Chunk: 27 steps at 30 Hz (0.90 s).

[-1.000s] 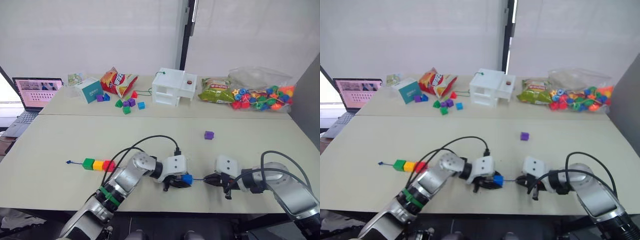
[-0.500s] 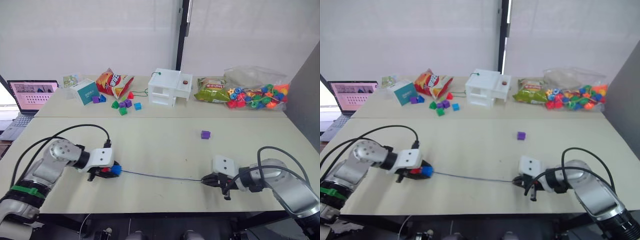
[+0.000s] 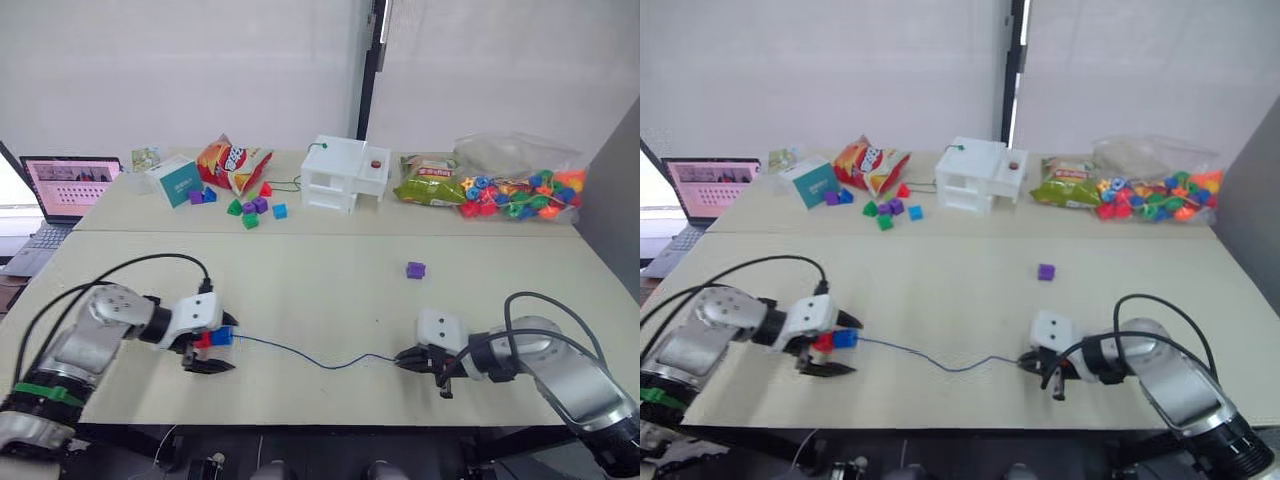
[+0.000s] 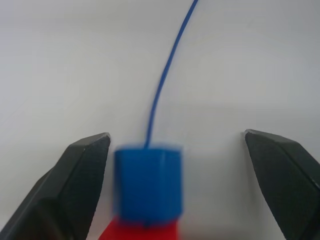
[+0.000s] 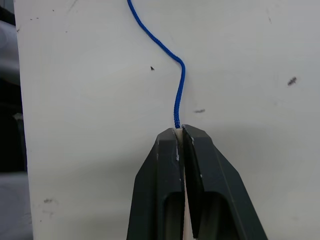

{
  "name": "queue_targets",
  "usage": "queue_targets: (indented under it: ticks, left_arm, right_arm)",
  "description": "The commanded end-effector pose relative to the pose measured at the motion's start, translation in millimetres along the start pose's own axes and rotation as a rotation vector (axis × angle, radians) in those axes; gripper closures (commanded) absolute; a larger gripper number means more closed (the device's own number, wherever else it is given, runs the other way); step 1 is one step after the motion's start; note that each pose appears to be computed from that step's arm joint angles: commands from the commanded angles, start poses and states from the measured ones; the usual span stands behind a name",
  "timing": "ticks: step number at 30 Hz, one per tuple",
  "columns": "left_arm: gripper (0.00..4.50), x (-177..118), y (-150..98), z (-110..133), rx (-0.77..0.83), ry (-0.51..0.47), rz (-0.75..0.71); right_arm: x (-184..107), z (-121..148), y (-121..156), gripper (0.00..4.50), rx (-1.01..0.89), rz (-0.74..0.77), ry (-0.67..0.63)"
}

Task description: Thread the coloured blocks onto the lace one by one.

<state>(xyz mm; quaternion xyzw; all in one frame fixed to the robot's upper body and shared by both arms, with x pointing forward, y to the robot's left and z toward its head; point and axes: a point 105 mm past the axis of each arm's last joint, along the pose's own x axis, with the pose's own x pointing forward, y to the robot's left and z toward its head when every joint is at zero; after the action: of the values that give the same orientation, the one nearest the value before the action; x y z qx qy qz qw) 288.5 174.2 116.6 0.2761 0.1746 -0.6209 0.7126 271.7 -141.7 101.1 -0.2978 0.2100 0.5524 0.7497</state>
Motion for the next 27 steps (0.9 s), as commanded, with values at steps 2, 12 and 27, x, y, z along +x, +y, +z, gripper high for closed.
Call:
queue_targets:
  ticks: [2, 12, 27]
  left_arm:
    - [0.04, 15.3, -7.4, 51.0, 0.045, -0.165, -0.029]
    - [0.04, 98.9, 0.2, 71.0, 0.089, -0.188, 0.000]
    - [2.28, 145.6, -6.2, 90.0, 0.126, -0.227, -0.071]
  right_arm:
    - [8.9, 9.8, -7.2, 4.50, -0.030, -0.015, -0.004]
    - [24.5, 18.8, -9.6, 4.50, -0.041, -0.002, -0.008]
    - [24.2, 19.4, -5.2, 4.50, -0.038, -0.005, -0.005]
